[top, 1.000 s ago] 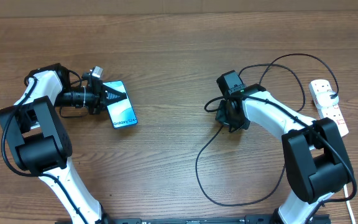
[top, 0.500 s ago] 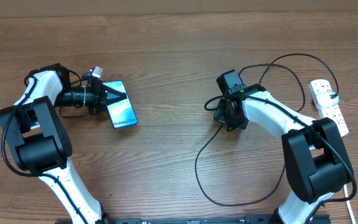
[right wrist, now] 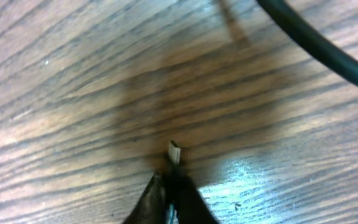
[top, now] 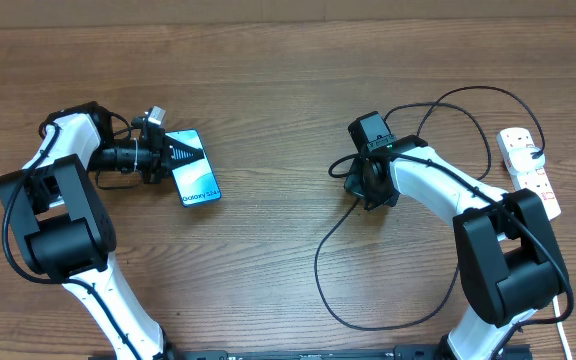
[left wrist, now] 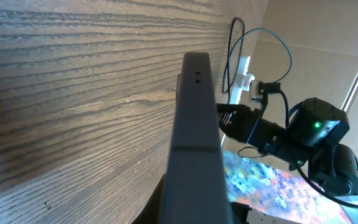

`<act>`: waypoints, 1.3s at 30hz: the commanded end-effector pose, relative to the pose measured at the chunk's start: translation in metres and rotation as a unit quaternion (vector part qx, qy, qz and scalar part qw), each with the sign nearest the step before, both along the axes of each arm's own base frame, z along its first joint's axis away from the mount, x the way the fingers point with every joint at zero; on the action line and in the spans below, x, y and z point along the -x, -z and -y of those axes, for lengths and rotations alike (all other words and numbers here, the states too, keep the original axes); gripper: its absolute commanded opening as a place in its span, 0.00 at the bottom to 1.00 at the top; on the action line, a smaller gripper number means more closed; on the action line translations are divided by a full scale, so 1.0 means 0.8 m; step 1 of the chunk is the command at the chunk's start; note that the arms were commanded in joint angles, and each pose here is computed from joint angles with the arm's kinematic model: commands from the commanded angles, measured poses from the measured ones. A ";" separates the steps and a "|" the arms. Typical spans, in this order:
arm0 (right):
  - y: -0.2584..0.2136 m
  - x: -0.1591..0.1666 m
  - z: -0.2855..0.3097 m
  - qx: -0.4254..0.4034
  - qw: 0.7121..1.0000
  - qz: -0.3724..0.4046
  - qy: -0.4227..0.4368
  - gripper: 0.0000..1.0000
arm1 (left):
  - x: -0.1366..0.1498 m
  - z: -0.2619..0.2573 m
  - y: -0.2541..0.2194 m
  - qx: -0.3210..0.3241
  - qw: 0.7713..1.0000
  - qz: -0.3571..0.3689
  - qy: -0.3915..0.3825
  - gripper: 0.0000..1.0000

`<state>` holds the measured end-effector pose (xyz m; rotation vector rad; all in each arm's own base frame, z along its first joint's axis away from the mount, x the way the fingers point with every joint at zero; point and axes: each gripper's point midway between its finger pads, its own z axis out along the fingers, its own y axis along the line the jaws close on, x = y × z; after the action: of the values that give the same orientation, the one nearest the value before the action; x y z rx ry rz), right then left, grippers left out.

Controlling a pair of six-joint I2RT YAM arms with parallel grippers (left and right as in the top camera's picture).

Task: Plug charger to phone and switch on socket

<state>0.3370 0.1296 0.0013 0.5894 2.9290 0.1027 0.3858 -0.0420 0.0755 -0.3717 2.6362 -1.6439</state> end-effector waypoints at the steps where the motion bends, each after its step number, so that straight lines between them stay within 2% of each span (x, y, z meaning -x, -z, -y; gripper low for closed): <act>1: 0.002 0.000 0.006 0.008 1.000 0.002 0.005 0.04 | -0.006 0.004 -0.024 0.008 1.000 0.021 -0.004 0.04; 5: 0.003 0.002 0.007 0.009 1.000 -0.002 0.005 0.09 | -0.008 0.003 -0.023 0.005 1.000 0.028 -0.003 0.04; 6: 0.003 0.002 0.007 0.009 1.000 -0.001 0.005 0.08 | -0.009 0.003 -0.023 0.005 1.000 0.030 -0.003 0.04; 7: 0.003 0.002 0.007 0.009 1.000 -0.001 0.005 0.04 | -0.009 0.003 -0.023 0.005 1.000 0.030 -0.003 0.04; 16: 0.003 0.002 0.007 0.010 1.000 -0.001 0.004 0.04 | -0.008 0.003 -0.022 0.001 1.000 0.028 -0.002 0.04; 18: 0.003 0.002 0.008 0.012 1.000 0.000 0.005 0.07 | -0.008 0.003 -0.022 0.001 1.000 0.028 -0.002 0.04; 21: 0.003 0.002 0.009 0.014 1.000 -0.001 0.003 0.18 | -0.008 0.002 -0.020 -0.002 1.000 0.027 -0.001 0.04; 26: 0.003 0.002 0.008 0.013 1.000 -0.001 0.003 0.22 | -0.007 0.001 -0.018 -0.007 1.000 0.025 0.000 0.04; 30: 0.003 0.002 0.009 0.013 1.000 -0.001 0.003 0.20 | -0.007 0.001 -0.018 -0.008 1.000 0.026 0.000 0.04; 31: 0.003 0.002 0.008 0.013 1.000 -0.001 0.003 0.13 | -0.007 0.001 -0.018 -0.008 1.000 0.026 0.000 0.04; 33: 0.003 0.002 0.008 0.013 1.000 0.000 0.003 0.04 | -0.007 0.001 -0.018 -0.008 1.000 0.026 0.000 0.04; 39: 0.003 0.002 0.008 0.013 1.000 0.000 0.001 0.04 | -0.007 0.001 -0.018 -0.008 1.000 0.026 0.000 0.04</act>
<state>0.3363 0.1270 0.0010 0.5883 2.9282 0.0809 0.3872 -0.0397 0.0716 -0.3526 2.6501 -1.6062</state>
